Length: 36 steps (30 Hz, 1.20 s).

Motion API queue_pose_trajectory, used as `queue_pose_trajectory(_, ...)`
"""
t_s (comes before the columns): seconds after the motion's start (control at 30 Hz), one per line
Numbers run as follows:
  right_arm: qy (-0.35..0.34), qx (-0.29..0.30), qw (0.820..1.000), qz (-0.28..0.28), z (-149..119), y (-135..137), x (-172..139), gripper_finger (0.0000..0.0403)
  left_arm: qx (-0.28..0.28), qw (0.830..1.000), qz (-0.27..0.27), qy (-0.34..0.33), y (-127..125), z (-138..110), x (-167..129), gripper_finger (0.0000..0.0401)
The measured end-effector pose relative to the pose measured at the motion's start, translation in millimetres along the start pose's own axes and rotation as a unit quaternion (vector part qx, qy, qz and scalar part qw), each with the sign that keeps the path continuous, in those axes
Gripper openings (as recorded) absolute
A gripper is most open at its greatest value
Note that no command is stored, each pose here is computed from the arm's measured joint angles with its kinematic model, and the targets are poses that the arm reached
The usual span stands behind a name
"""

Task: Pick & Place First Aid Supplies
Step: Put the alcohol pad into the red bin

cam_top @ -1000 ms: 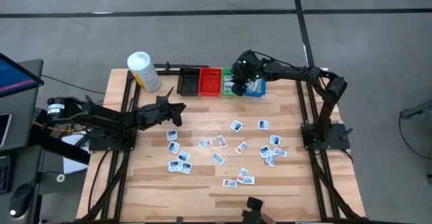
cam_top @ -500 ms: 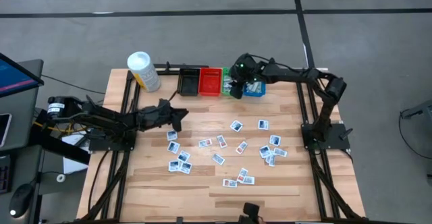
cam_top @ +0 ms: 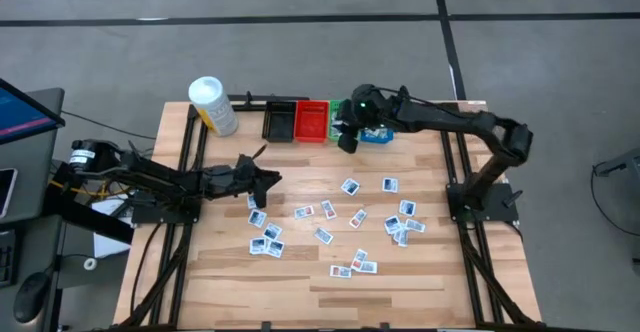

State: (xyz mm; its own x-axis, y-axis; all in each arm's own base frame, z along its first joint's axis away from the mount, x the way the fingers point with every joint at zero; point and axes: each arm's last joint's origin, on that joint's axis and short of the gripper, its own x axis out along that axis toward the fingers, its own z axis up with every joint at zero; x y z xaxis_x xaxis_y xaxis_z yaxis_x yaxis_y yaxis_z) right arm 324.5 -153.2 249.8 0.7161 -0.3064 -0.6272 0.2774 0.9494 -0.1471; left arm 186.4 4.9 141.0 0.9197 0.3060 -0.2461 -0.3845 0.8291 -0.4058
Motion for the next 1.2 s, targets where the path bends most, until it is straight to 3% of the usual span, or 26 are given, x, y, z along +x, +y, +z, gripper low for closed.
queue_pose_trajectory(0.23,-0.029,0.034,0.999,-0.003,21,38,-60,0.0107,0.034,0.997,-0.063,-0.009,-8,9,-8,0.0091)
queue_pose_trajectory(0.53,0.008,0.045,0.999,-0.010,12,112,-124,0.0107,0.063,0.988,-0.139,0.009,-29,3,-22,0.0091)
queue_pose_trajectory(0.83,-0.022,0.070,0.997,0.015,-4,182,-166,0.0107,0.075,0.986,-0.146,-0.008,-56,-5,-38,0.0085)
queue_pose_trajectory(1.2,-0.025,0.092,0.992,-0.080,-47,217,-205,0.0107,0.056,0.984,-0.167,-0.029,-77,7,-41,0.0065)
